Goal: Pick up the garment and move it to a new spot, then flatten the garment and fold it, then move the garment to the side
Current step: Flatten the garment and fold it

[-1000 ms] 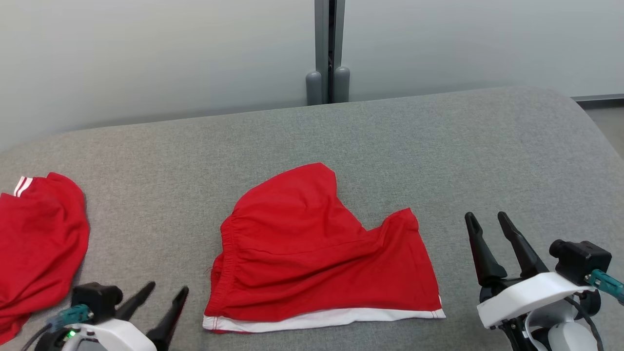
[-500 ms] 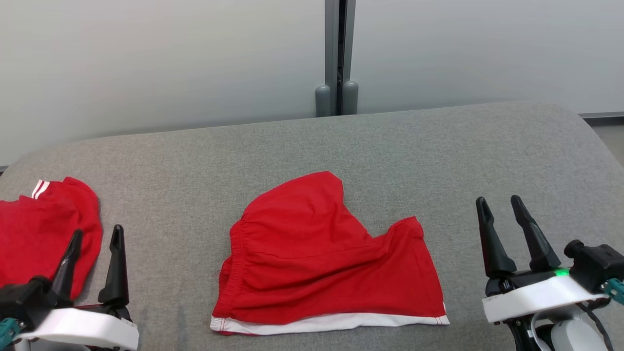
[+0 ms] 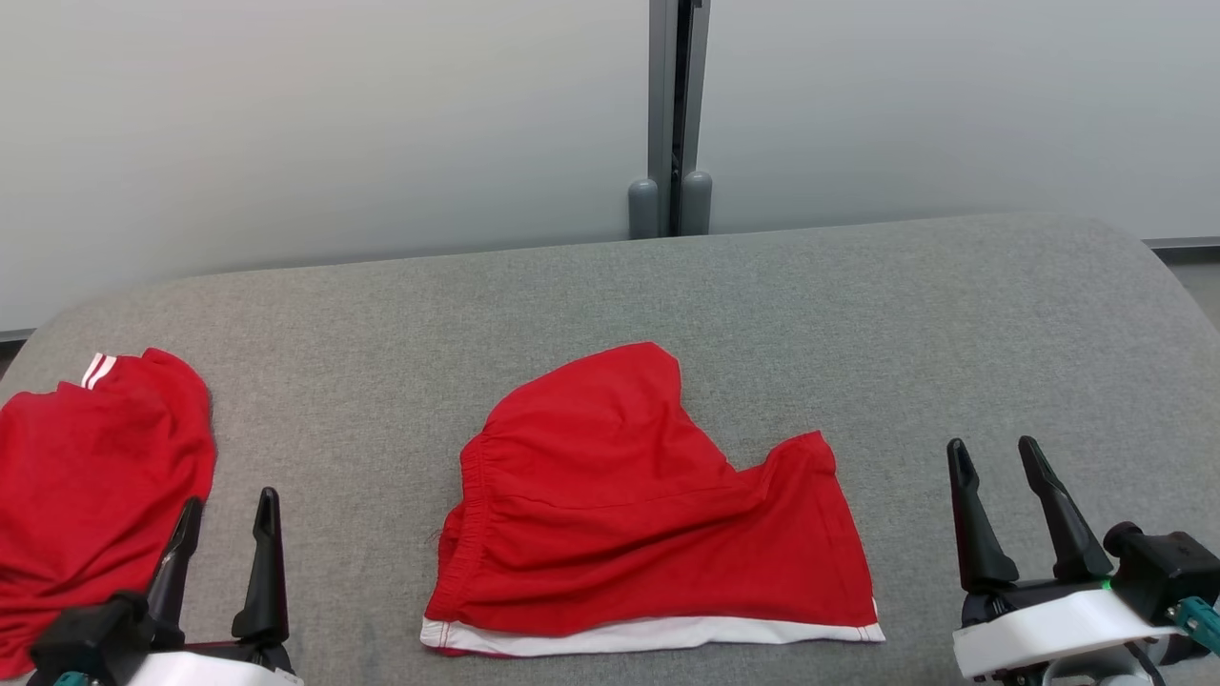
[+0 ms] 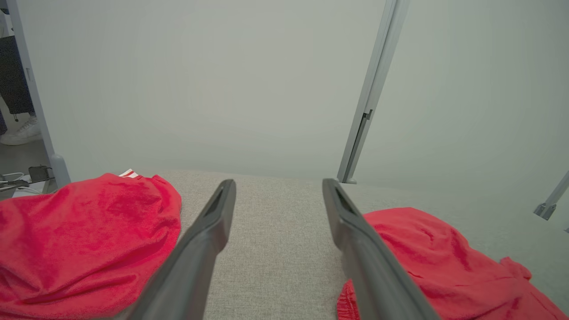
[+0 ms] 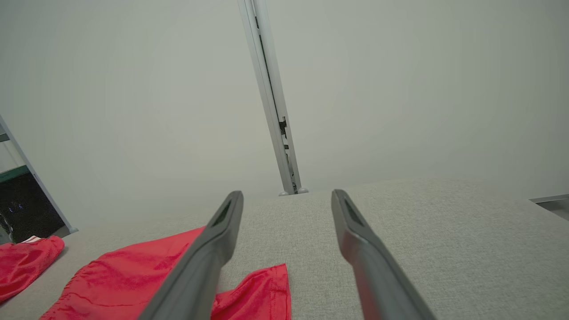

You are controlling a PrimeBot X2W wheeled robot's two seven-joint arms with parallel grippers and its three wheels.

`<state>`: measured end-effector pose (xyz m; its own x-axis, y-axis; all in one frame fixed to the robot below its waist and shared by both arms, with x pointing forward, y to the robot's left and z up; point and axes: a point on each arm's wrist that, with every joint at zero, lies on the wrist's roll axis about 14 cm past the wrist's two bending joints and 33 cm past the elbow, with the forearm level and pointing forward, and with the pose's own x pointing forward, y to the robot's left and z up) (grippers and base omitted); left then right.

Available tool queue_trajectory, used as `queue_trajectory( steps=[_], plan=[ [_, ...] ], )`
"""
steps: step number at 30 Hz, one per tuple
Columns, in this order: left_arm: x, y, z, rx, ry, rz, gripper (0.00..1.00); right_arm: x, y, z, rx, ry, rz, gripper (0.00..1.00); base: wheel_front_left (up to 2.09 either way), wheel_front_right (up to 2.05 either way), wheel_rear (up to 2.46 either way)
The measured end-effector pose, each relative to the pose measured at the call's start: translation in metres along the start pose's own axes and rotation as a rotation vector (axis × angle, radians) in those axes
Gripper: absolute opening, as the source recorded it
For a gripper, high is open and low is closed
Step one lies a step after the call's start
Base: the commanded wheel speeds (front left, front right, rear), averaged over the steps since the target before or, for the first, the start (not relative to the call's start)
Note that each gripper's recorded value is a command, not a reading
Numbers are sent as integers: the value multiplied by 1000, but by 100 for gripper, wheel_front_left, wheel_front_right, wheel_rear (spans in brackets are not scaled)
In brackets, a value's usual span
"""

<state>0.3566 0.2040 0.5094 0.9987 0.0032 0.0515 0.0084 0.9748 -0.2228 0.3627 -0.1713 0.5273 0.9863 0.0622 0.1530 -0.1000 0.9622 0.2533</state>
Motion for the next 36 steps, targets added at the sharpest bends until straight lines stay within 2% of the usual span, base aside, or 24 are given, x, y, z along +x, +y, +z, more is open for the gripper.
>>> queue_trajectory(
  steps=[36],
  plan=[
    [0, -5, -3, 26, -12, -22, 100, 4, 6, 4, 0, -16, 12, 100, 0, 0, 0]
  ],
)
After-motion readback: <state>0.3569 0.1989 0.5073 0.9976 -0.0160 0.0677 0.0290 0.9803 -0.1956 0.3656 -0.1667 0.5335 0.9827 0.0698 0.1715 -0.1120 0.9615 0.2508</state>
